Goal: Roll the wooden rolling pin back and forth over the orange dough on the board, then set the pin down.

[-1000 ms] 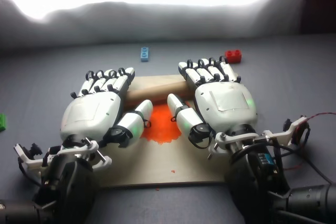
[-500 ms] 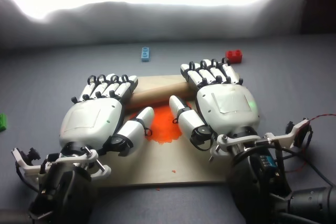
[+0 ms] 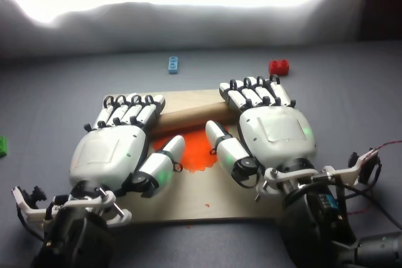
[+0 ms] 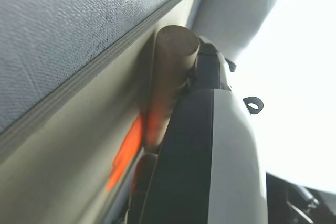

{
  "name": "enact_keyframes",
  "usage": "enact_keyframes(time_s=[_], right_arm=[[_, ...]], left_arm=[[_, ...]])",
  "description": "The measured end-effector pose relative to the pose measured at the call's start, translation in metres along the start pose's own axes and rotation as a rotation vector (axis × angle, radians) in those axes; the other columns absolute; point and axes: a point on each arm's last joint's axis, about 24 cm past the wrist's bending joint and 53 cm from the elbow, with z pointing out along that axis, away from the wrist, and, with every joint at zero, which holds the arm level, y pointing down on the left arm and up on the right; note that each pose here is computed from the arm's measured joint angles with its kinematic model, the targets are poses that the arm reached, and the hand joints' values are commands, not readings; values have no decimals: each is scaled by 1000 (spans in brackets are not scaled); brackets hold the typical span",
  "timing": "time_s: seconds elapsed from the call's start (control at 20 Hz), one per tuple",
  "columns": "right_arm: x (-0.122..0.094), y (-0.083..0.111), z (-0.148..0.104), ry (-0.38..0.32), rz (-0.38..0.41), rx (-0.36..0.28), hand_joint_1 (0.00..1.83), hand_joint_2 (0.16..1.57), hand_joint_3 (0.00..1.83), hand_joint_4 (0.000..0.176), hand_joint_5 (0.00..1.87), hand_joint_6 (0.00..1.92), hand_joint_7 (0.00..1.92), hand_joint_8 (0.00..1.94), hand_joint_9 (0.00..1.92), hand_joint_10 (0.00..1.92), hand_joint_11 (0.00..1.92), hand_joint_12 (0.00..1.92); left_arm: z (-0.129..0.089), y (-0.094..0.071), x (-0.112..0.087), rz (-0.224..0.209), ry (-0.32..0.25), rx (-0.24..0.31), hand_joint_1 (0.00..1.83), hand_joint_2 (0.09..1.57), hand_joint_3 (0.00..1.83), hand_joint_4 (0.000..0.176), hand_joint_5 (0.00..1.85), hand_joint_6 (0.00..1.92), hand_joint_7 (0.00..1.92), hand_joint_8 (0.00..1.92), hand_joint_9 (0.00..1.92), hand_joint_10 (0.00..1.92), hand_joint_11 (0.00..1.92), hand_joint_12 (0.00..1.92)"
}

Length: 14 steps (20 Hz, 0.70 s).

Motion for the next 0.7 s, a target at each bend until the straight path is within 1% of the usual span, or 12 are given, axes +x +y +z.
enact_keyframes(time_s=[0.05, 0.1, 0.2, 0.35, 0.4, 0.45, 0.6, 0.65, 0.7], right_arm=[[0, 1, -1, -1, 1, 1, 0, 1448, 0, 0, 332, 18, 341, 3, 282, 11, 0, 588], [0, 1, -2, -4, -1, 1, 0, 1450, 0, 0, 331, 17, 345, 5, 287, 12, 0, 594], [0, 1, -6, -2, 1, 7, 0, 1452, 1, 0, 334, 16, 355, 6, 301, 16, 0, 618], [-1, 2, -12, 1, -3, 8, 0, 1449, 0, 0, 340, 16, 346, 1, 281, 6, 0, 582], [0, 3, -14, 3, 2, 11, 0, 1448, 0, 0, 345, 16, 356, 4, 289, 8, 0, 606], [-1, 3, -15, 4, 1, 12, 0, 1454, 2, 0, 333, 10, 362, 4, 295, 9, 0, 633], [1, 2, -21, 8, -14, 14, 0, 1449, 0, 0, 320, 4, 336, 0, 270, 2, 0, 598], [1, 4, -23, 6, -12, 15, 0, 1450, 0, 0, 322, 4, 346, 3, 279, 6, 0, 640], [1, 4, -24, 7, -10, 18, 0, 1452, 1, 0, 328, 6, 357, 6, 283, 6, 0, 675]], left_arm=[[-1, -1, 0, 5, 1, 9, 0, 1485, 0, 0, 233, 8, 253, 3, 193, 9, 0, 319], [-3, -1, 1, 3, 4, 6, 0, 1485, 0, 0, 240, 8, 260, 4, 203, 10, 0, 338], [-6, 0, 0, 5, -1, 8, 0, 1485, 0, 0, 236, 4, 246, 3, 194, 4, 0, 296], [-10, 1, -1, 1, -4, 6, 0, 1494, 4, 0, 244, 7, 259, 8, 194, 3, 0, 291], [-10, 2, -2, -1, -6, 6, 0, 1494, 3, 0, 251, 7, 271, 8, 203, 6, 0, 318], [-12, 2, -1, -4, -5, 4, 0, 1490, 1, 0, 239, 2, 265, 3, 198, 3, 0, 292], [-14, 0, -3, -11, -8, 4, 0, 1482, 0, 0, 269, 12, 278, 6, 226, 12, 0, 329], [-16, 0, -3, -16, -8, 4, 0, 1485, 0, 0, 270, 9, 288, 6, 221, 8, 0, 382], [-16, 0, -3, -20, -9, 6, 0, 1496, 3, 0, 254, 2, 289, 4, 213, 3, 0, 341]])
